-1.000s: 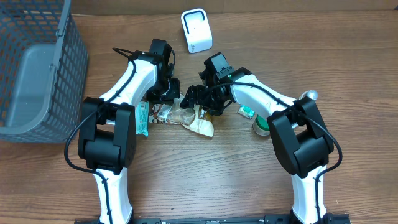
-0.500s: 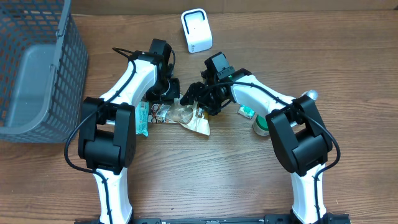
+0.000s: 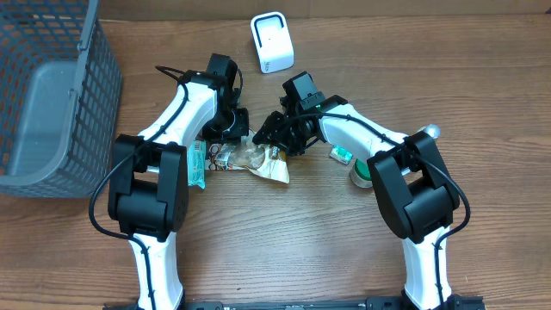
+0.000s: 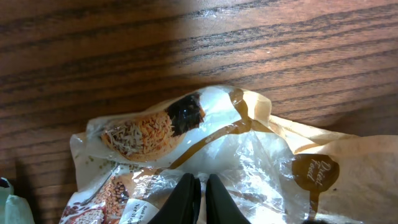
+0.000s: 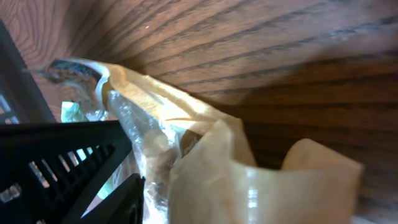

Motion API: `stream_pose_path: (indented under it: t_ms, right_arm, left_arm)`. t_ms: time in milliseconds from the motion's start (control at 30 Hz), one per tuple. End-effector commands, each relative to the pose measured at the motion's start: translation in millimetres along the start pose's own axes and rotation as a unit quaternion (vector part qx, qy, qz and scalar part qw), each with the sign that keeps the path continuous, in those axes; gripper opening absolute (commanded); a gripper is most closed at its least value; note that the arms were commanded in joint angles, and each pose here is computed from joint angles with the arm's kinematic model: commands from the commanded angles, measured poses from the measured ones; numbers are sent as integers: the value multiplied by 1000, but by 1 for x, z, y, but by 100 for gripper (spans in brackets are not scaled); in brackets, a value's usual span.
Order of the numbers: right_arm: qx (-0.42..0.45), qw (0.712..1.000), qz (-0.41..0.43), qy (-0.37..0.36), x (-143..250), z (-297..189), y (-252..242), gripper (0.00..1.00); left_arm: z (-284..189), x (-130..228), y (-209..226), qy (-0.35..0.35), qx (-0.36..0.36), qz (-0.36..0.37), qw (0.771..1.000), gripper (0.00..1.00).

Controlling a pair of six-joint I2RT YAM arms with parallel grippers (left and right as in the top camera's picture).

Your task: Scan the item barcode

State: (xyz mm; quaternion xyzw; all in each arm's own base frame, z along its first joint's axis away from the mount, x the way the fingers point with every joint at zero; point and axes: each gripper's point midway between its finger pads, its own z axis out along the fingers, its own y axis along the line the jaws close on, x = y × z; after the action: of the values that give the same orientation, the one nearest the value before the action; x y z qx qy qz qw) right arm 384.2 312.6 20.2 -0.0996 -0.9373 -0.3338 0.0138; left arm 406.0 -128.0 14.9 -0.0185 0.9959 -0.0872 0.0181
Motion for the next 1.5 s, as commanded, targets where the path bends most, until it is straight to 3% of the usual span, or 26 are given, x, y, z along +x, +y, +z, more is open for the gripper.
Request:
stream_pose_path:
  t_ms: [0, 467, 633, 833, 1033, 1200, 1467]
  right_arm:
    - [7, 1000, 4, 2, 0, 7, -7, 41]
    - [2, 1000, 1, 7, 2, 7, -6, 33]
    - [-2, 1000, 1, 12, 3, 6, -4, 37]
    - [-5, 1000, 2, 15, 4, 6, -4, 16]
    - [-12, 1000, -14, 16, 3, 5, -1, 16]
    - [-20, 999, -47, 9, 1, -2, 6, 15]
    - [-42, 988, -144, -18, 1, -31, 33, 12]
  left_arm:
    - [12, 7, -1, 16, -2, 11, 1000, 9]
    - [12, 7, -1, 16, -2, 11, 1000, 9]
    - [12, 7, -1, 16, -1, 11, 1000, 10]
    - [12, 8, -1, 17, -1, 11, 1000, 9]
    - [9, 2, -4, 9, 4, 13, 1000, 6]
    - [-22, -21, -5, -33, 13, 12, 999, 6]
    - [-114, -71, 8, -134, 31, -11, 990, 9]
